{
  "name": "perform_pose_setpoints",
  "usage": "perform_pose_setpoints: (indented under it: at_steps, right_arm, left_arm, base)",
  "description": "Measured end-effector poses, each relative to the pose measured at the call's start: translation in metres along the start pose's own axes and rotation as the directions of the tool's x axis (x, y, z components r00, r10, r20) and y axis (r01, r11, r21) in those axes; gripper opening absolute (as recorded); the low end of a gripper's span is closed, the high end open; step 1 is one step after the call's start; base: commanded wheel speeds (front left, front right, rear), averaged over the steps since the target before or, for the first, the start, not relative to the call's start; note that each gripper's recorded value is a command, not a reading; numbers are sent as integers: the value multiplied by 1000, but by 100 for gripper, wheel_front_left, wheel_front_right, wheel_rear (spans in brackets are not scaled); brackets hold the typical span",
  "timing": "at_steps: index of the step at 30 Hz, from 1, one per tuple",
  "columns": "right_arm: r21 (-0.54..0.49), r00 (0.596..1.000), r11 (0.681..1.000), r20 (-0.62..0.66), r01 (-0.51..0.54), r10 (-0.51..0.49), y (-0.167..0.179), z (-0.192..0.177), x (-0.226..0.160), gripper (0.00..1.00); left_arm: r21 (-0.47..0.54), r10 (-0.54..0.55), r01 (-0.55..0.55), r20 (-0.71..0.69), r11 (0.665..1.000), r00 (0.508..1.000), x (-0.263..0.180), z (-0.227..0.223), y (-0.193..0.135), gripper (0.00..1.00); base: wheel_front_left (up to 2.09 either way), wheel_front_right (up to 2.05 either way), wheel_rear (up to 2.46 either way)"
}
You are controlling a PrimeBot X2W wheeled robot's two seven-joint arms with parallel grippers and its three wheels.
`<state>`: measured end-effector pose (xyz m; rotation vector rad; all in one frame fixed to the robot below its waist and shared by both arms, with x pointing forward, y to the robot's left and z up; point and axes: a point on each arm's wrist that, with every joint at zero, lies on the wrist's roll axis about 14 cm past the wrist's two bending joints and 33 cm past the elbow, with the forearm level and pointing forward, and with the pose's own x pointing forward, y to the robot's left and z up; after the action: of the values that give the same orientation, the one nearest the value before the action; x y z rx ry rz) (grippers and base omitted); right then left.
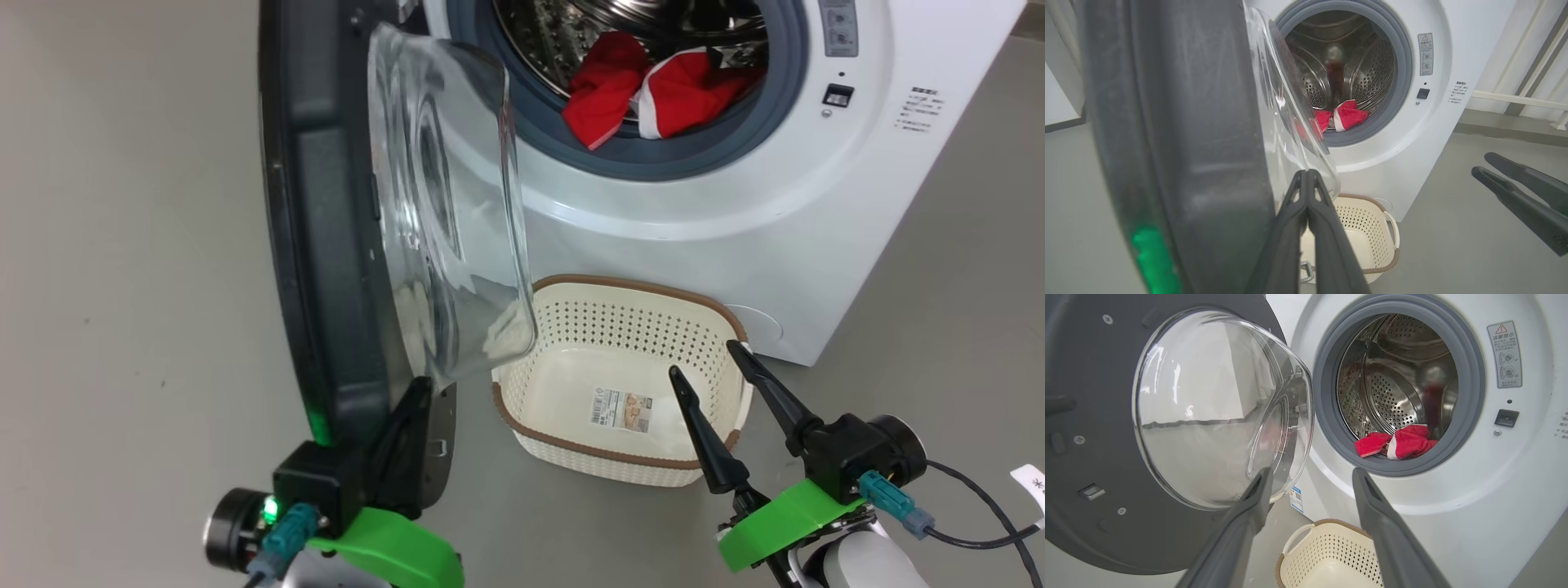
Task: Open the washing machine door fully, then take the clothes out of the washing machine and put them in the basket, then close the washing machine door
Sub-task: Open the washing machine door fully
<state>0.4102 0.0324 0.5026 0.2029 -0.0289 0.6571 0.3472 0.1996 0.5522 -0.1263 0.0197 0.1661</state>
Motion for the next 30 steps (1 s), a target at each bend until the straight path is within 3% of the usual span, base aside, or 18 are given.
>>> perform_pose_setpoints:
  at_steps: [14, 30]
  right_arm:
    - [4, 996, 996, -14, -90, 90, 30, -5, 12, 100]
    - [12, 992, 992, -33, -123, 124, 40, -12, 14, 100]
  left_arm:
    - [-14, 236, -236, 30, 972, 971, -29, 9, 77, 0]
    - [19, 363, -363, 2, 932, 932, -40, -4, 124, 0]
  base:
    - [0, 0, 0]
    - [0, 0, 0]
